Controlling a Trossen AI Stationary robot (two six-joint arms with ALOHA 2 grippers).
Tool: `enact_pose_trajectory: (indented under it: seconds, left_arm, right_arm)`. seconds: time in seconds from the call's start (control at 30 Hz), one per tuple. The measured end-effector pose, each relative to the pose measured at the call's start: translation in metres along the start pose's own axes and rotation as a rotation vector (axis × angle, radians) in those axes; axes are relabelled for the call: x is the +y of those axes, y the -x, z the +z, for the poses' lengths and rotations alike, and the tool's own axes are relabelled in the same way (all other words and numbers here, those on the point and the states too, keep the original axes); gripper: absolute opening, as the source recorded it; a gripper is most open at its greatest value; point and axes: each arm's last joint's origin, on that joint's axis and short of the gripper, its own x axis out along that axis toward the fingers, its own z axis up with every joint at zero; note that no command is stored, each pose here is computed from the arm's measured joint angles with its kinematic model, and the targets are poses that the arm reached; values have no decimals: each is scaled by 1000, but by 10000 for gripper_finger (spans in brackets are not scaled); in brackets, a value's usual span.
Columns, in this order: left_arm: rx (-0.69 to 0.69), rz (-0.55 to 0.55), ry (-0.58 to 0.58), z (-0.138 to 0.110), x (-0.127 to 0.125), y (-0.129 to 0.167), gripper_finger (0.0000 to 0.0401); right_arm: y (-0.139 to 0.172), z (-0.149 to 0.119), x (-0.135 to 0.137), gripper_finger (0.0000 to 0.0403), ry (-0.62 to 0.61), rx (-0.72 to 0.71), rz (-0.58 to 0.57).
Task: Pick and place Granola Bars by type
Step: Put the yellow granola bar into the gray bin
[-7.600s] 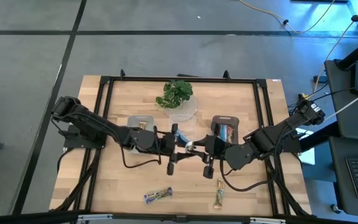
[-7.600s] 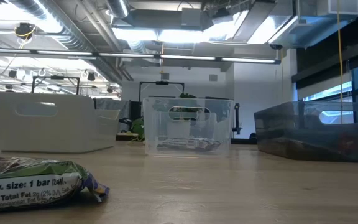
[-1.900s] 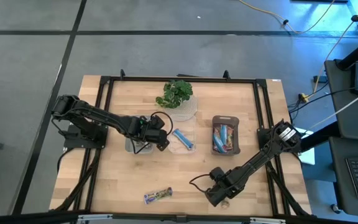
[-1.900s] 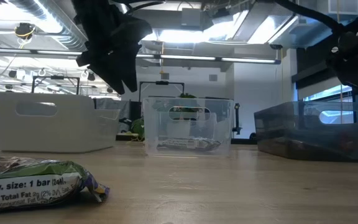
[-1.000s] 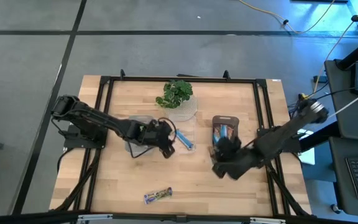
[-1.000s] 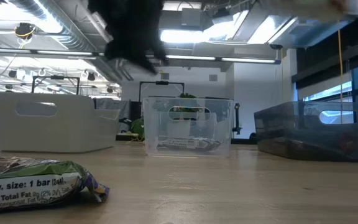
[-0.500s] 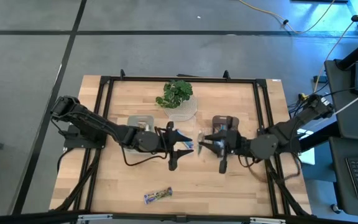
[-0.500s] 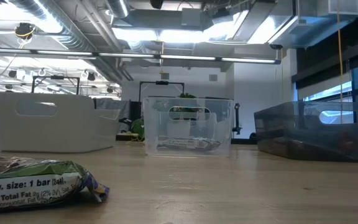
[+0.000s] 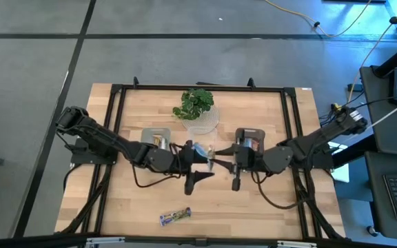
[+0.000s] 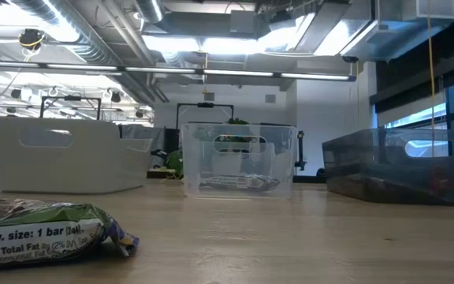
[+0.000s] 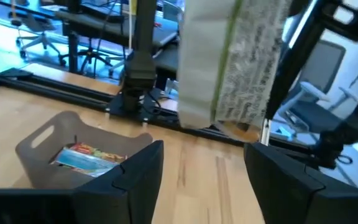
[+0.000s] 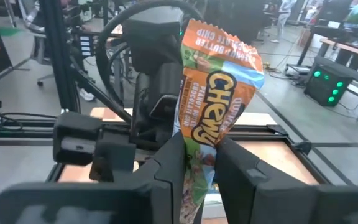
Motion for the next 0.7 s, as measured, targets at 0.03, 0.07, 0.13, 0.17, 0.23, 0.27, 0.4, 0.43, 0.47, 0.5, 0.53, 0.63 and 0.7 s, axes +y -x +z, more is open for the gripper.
enact_pose_trajectory:
  seconds: [0.03,0.07,0.13,0.17,0.23,0.27,0.4,0.43,0.47,0.5,0.53,0.63,0.7]
  left_arm:
    - [3,-7,-14,-1,-2,1,215]
    - [3,-11,-26,-1,-3,1,215]
    - [-9,-26,-39,-1,-7,3,215]
    - [-18,-33,-46,0,-8,3,216]
    - [-32,-47,-68,0,-12,4,218]
    - [-38,-51,-79,1,-13,5,219]
    - [-79,-61,-117,4,-16,6,218]
    - [-83,-62,-122,4,-16,6,217]
    - [-83,-62,-124,4,-16,6,216]
    - [-81,-61,-126,4,-16,6,215]
    - [-80,-61,-127,4,-16,6,215]
    - [-78,-61,-128,4,-16,6,215]
    - [-77,-61,-128,4,-16,6,217]
  right_arm:
    - [-2,0,0,83,-3,-4,1]
    - [-4,0,0,83,-8,-8,9]
    - [-7,0,0,83,-20,-25,32]
    - [-9,0,1,83,-23,-28,45]
    - [-14,-2,2,83,-28,-35,64]
    - [-16,-3,3,83,-26,-31,74]
    - [-22,-9,6,84,-16,-14,76]
    - [-23,-10,6,84,-14,-11,77]
    - [-24,-11,7,84,-12,-7,83]
    - [-24,-11,7,84,-12,-6,92]
    - [-24,-11,7,84,-13,-6,96]
    - [-24,-12,8,84,-6,6,100]
    - [-24,-13,8,84,-1,14,100]
